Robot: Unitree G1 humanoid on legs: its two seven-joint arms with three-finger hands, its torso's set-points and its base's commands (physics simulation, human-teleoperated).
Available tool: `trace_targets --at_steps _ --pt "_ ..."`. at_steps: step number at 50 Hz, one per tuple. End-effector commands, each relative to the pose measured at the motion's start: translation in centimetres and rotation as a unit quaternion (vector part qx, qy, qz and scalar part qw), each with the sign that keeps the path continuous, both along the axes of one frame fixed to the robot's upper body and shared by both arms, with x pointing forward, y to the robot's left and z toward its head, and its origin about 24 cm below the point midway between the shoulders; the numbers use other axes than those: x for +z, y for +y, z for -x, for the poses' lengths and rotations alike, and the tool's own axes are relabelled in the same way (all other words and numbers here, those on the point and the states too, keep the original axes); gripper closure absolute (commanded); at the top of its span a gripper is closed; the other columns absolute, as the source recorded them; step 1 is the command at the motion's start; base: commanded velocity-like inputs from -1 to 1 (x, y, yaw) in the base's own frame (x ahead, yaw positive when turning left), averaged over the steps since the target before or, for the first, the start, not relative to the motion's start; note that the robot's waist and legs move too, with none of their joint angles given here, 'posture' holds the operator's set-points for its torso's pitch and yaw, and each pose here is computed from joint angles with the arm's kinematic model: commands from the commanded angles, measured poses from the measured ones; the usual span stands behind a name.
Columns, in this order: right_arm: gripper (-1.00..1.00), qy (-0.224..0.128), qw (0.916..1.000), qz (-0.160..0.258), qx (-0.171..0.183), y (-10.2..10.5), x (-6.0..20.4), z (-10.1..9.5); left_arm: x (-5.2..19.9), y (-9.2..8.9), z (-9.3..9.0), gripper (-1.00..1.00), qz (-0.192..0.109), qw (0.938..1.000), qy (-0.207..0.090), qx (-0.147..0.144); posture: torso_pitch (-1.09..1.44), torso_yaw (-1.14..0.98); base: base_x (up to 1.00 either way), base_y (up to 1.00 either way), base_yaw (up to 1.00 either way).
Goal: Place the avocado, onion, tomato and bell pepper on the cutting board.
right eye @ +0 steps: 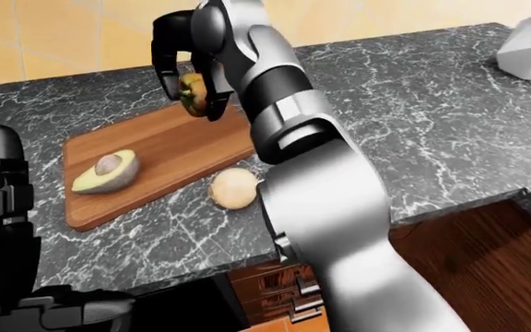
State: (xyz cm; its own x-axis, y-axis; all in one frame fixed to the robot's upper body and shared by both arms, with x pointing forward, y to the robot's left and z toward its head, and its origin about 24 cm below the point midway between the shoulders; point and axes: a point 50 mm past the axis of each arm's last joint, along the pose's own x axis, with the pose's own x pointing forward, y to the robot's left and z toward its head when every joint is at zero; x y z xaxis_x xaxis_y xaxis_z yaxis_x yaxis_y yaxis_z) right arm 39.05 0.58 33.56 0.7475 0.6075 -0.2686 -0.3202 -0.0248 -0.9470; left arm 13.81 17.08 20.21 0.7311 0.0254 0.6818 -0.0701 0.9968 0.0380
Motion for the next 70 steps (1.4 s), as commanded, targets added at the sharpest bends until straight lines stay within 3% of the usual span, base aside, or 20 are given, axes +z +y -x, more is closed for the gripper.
trace_targets --at_steps 1,7,17,38,47,48,49,50,51,64,67,70 --pt "1.0 -0.058 0.9975 -0.038 0.015 0.7 3.5 1.1 0.9 -0.1 0.7 -1.0 -0.004 0.9995 -0.031 0.0 0.0 0.0 0.0 0.0 0.0" --pt "1.0 -0.061 0.9965 -0.04 0.041 2.9 2.7 1.8 0.9 -0.1 0.7 -1.0 -0.002 0.9995 -0.032 0.0 0.0 0.0 0.0 0.0 0.0" --pt "1.0 -0.058 0.9953 -0.048 0.061 4.9 0.8 2.1 0.9 0.0 0.7 -1.0 -0.002 0.9995 -0.033 0.001 0.0 0.0 0.0 0.0 0.0" --pt "1.0 -0.036 0.9961 -0.036 0.072 6.3 -2.9 2.1 0.9 0.1 0.7 -1.0 -0.001 0.9994 -0.033 0.001 0.0 0.0 0.0 0.0 0.0" --pt "1.0 -0.036 0.9962 -0.034 0.072 6.4 -3.2 2.1 0.9 0.1 0.8 -1.0 -0.001 0.9995 -0.033 0.0 0.0 0.0 0.0 0.0 0.0" --pt "0.93 -0.036 0.9962 -0.034 0.072 6.4 -3.2 2.1 0.9 0.1 0.8 -1.0 -0.001 0.9995 -0.033 0.0 0.0 0.0 0.0 0.0 0.0" --pt "0.14 -0.036 0.9963 -0.034 0.07 6.4 -3.2 2.1 0.9 0.1 0.8 -1.0 0.0 0.9995 -0.033 0.0 0.0 0.0 0.0 0.0 0.0" --pt "-0.45 -0.038 0.9963 -0.034 0.069 6.4 -3.2 2.1 0.9 0.1 0.8 -1.0 0.0 0.9994 -0.033 0.0 0.0 0.0 0.0 0.0 0.0" --pt "-0.83 -0.037 0.9963 -0.035 0.069 6.5 -3.1 2.1 0.9 0.1 0.8 -1.0 0.0 0.9995 -0.033 0.0 0.0 0.0 0.0 0.0 0.0" --pt "-0.84 -0.039 0.9965 -0.03 0.067 6.4 -3.0 2.1 0.9 0.1 0.7 -1.0 0.001 0.9995 -0.032 -0.001 0.0 0.0 0.0 0.0 0.0" --pt "-0.84 -0.064 0.9955 -0.038 0.058 5.5 -0.1 2.1 0.9 0.1 0.7 -1.0 0.001 0.9995 -0.032 0.0 0.0 0.0 0.0 0.0 0.0" --pt "-0.79 -0.099 0.9935 -0.045 0.032 3.1 3.8 2.1 0.9 0.1 0.7 -1.0 0.001 0.9995 -0.032 -0.001 0.0 0.0 0.0 0.0 0.0"
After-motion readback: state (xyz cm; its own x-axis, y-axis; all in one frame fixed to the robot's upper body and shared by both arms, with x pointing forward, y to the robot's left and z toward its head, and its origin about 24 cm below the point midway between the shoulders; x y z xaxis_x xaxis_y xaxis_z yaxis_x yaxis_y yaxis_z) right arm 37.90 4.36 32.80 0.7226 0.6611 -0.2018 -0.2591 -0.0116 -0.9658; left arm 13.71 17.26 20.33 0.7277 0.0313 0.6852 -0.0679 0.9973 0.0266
